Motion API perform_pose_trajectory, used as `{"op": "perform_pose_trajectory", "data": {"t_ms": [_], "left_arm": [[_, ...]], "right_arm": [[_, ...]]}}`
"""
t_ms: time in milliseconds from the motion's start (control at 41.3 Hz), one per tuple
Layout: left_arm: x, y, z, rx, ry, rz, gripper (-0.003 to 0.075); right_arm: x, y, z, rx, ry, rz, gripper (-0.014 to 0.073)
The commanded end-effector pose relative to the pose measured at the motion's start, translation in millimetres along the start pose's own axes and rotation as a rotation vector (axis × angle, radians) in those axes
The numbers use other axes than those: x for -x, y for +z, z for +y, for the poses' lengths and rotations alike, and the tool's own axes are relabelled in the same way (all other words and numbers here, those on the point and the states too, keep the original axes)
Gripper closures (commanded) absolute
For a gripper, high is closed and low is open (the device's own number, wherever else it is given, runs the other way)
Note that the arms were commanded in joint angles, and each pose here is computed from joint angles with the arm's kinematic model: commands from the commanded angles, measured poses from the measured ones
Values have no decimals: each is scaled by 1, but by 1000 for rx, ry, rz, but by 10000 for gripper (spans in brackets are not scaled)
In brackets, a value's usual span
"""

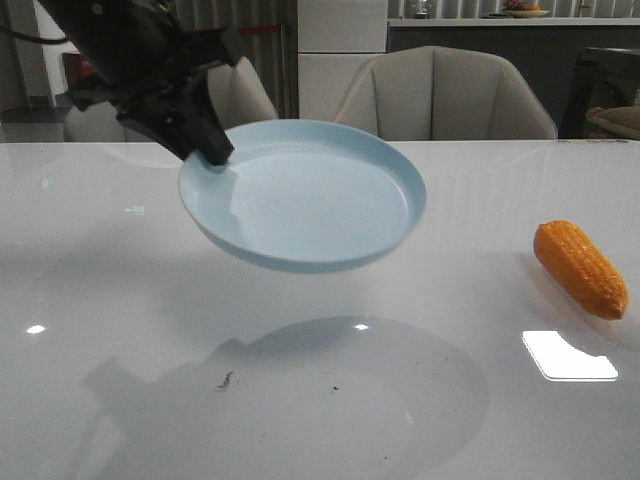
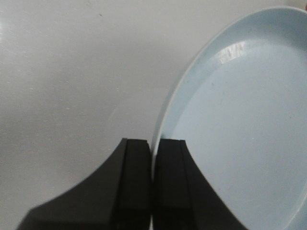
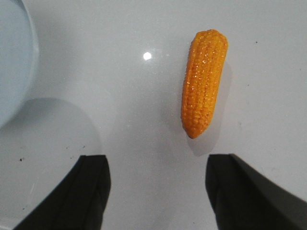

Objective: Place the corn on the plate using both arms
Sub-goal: 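Lift the plate with the left gripper and carry it toward the table center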

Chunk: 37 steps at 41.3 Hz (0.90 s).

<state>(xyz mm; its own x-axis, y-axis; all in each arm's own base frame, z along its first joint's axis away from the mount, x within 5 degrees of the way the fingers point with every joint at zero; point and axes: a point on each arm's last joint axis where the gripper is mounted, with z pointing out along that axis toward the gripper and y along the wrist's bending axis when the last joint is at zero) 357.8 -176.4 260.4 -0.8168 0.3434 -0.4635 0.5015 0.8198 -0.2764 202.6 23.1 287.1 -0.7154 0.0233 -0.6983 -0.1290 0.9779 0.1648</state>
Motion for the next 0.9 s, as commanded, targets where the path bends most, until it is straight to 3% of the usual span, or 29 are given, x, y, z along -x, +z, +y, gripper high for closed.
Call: {"op": "perform_pose_trajectory", "data": {"t_ms": [0, 508, 605, 799, 872], "left_arm": [[10, -5, -17, -36, 11, -59, 631], [-5, 60, 0, -38, -34, 104, 605], [-7, 66, 2, -35, -37, 119, 523], [-7, 67, 3, -32, -36, 115, 268], [-5, 66, 2, -32, -32, 112, 251]], "right_arm": [[14, -9, 3, 4, 6, -91, 59], [14, -9, 3, 6, 6, -86, 59], [14, -9, 3, 6, 6, -86, 59], [13, -8, 3, 8, 6, -81, 59], [13, -8, 3, 8, 6, -77, 59]]}}
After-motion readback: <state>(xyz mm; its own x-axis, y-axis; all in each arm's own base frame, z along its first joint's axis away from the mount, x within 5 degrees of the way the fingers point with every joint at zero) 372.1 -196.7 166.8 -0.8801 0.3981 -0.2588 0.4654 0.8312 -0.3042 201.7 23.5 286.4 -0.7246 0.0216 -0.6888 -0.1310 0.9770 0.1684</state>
